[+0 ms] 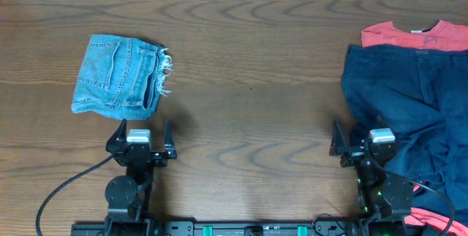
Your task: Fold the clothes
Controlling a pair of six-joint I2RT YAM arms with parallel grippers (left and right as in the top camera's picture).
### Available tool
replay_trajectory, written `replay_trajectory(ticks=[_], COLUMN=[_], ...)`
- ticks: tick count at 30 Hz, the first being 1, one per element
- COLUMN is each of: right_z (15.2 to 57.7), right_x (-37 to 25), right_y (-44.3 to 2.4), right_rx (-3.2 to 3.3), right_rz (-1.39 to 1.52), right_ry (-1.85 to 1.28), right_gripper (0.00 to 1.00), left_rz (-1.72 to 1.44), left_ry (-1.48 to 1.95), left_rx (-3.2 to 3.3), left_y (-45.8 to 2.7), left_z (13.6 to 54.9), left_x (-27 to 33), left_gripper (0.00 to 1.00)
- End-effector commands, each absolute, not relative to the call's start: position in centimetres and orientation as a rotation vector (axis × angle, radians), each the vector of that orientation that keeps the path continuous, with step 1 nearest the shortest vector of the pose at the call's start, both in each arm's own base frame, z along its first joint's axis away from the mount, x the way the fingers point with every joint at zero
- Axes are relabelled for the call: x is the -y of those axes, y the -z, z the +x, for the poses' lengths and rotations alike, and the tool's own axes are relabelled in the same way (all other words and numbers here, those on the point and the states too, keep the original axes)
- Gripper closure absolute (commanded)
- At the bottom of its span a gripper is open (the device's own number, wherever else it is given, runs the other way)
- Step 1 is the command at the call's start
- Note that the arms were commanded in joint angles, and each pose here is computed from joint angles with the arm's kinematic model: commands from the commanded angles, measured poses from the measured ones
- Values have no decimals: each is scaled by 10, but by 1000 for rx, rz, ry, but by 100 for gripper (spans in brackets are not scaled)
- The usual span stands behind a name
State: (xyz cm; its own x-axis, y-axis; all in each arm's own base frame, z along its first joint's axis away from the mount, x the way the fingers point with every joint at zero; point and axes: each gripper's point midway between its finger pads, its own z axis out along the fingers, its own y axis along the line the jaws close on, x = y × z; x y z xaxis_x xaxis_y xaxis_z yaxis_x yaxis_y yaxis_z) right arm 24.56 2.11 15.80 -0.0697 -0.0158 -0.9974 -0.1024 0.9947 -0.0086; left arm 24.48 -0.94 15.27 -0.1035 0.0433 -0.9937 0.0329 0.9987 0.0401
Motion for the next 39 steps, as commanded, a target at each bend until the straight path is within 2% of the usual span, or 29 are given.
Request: replay_trajectory(ticks=[1,9,13,23,31,39], right_z=[246,245,245,236,222,238], right_x=[-21,-22,-26,-58,-59,-52], right_y=[-157,-157,-157,-177,-202,-201], right_rx=[-1643,-1646,-1648,-1619,-1789,-2191], right_rz=[-99,-53,74,-44,-53,54], right_ry=[-62,-120,-268,-459,-445,-410], right_gripper=[1,1,1,1,1,1], left_rz=[46,47,48,240,152,121], left_ry=[-13,-12,-10,210,312,333], left_rx=[-1732,-1724,-1714,-1499,-1718,-2045], left_y=[-135,-137,-139,-200,-226,-266], left_z=[244,244,245,237,231,258], left_x=[8,8,8,54,54,56], left_gripper=[2,2,2,2,2,2])
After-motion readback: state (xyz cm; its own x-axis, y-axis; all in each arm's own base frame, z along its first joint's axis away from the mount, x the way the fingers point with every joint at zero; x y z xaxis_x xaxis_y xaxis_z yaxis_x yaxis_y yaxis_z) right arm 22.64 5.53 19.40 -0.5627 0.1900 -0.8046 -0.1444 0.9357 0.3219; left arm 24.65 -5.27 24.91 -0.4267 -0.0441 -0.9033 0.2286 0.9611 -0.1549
